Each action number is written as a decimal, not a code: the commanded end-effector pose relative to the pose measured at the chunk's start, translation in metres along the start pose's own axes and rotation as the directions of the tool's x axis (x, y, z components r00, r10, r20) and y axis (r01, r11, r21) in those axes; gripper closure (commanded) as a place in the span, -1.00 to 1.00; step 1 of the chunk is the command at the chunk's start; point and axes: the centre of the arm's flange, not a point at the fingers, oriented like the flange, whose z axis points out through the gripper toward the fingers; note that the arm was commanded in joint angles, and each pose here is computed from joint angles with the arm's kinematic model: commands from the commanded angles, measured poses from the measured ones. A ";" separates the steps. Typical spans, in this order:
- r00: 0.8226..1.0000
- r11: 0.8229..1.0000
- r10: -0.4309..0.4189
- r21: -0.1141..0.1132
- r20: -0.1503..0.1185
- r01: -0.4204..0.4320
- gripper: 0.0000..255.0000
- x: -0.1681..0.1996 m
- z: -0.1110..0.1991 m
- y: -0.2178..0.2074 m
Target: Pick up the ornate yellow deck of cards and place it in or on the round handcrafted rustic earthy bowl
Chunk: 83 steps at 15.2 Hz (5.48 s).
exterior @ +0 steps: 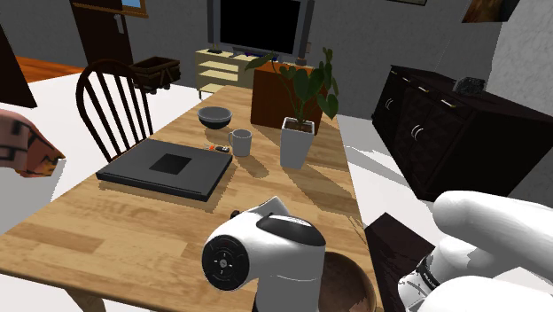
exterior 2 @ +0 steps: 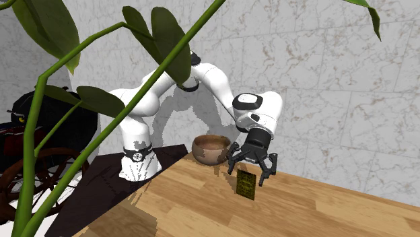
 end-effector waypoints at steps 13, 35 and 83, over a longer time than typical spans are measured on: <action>1.000 1.000 0.000 0.000 0.000 0.000 1.00 0.000 0.001 0.000; 1.000 1.000 0.000 0.000 0.000 0.000 1.00 0.085 -0.062 0.007; 1.000 1.000 0.000 0.000 0.000 0.000 1.00 -0.001 -0.159 0.199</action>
